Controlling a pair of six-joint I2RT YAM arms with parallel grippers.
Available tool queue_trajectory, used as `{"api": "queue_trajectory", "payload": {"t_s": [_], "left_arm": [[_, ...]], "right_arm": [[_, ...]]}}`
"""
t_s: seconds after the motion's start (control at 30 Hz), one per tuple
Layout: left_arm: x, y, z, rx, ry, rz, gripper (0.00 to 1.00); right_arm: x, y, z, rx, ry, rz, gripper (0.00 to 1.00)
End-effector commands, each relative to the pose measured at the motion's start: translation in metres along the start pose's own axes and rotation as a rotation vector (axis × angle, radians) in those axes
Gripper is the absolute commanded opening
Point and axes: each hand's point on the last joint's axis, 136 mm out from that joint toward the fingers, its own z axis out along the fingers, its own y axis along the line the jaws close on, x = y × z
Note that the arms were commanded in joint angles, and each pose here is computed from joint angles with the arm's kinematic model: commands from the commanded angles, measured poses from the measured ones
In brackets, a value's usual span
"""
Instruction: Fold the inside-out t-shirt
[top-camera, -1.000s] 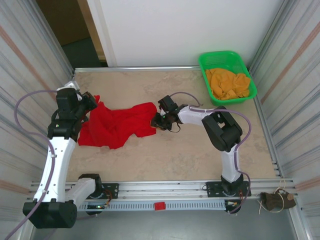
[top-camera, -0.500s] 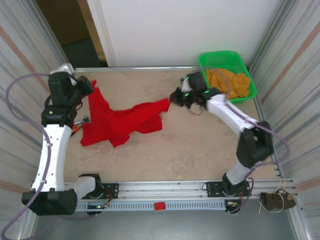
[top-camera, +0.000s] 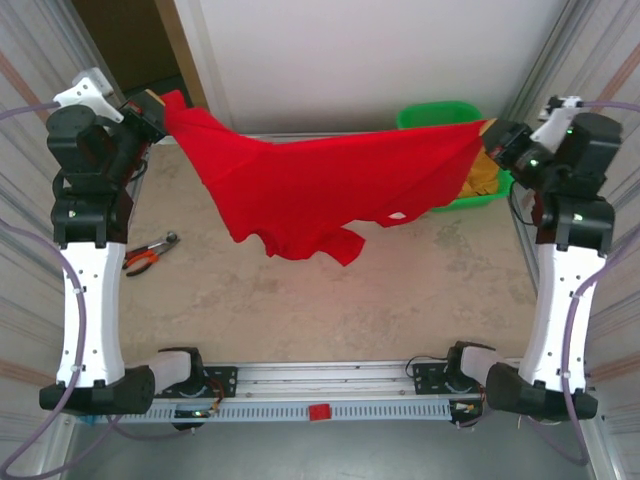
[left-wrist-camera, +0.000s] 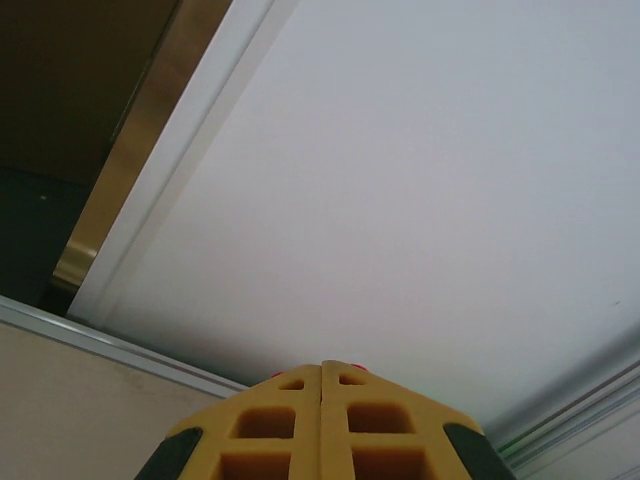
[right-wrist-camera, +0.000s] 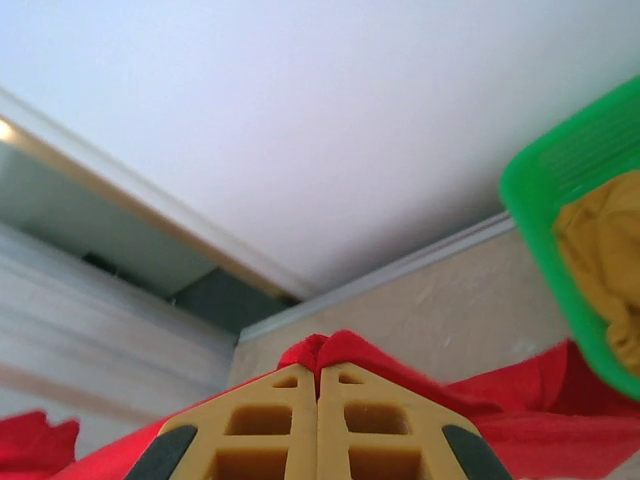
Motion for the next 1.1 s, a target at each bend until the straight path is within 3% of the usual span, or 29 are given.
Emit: {"api": "queue_trajectory", "payload": {"t_s": [0.0,0.17,0.3,0.43,0.63,0.8,0.9,1.07], "left_arm": [[-0.052,-0.042,-0.041,0.121,-0.173,-0.025,0.00],[-0.082,-0.065,-0.063,0.166,-0.264,0.007,0.00],[-0.086,-0.057,-0.040,0.118,-0.253,0.035,0.00],[-0.068,-0.035,0.022,0.063,-0.157,0.043,0.00],[-0.025,0.006,0.136,0.003,0.019,0.002,0.00],[-0.031,0.001,0.192,0.074,0.020,-0.056,0.00],[-0.057,-0.013,0.194,0.155,-0.069,-0.113,0.00],[-0.096,-0.049,0.150,0.259,-0.175,-0.090,0.00]], "right_arm": [[-0.019,0.043,-0.045,-0.064,-0.101,-0.080,0.00],[-0.035,0.067,-0.055,-0.137,-0.153,-0.073,0.00],[-0.035,0.057,-0.026,-0.177,-0.106,0.004,0.00],[-0.020,0.030,0.027,-0.188,-0.006,0.093,0.00],[0.025,0.000,0.128,-0.118,0.163,0.076,0.00],[0.011,0.006,0.189,-0.167,0.197,0.090,0.00],[-0.011,0.027,0.195,-0.214,0.176,0.081,0.00],[-0.035,0.059,0.173,-0.258,0.138,0.031,0.00]]}}
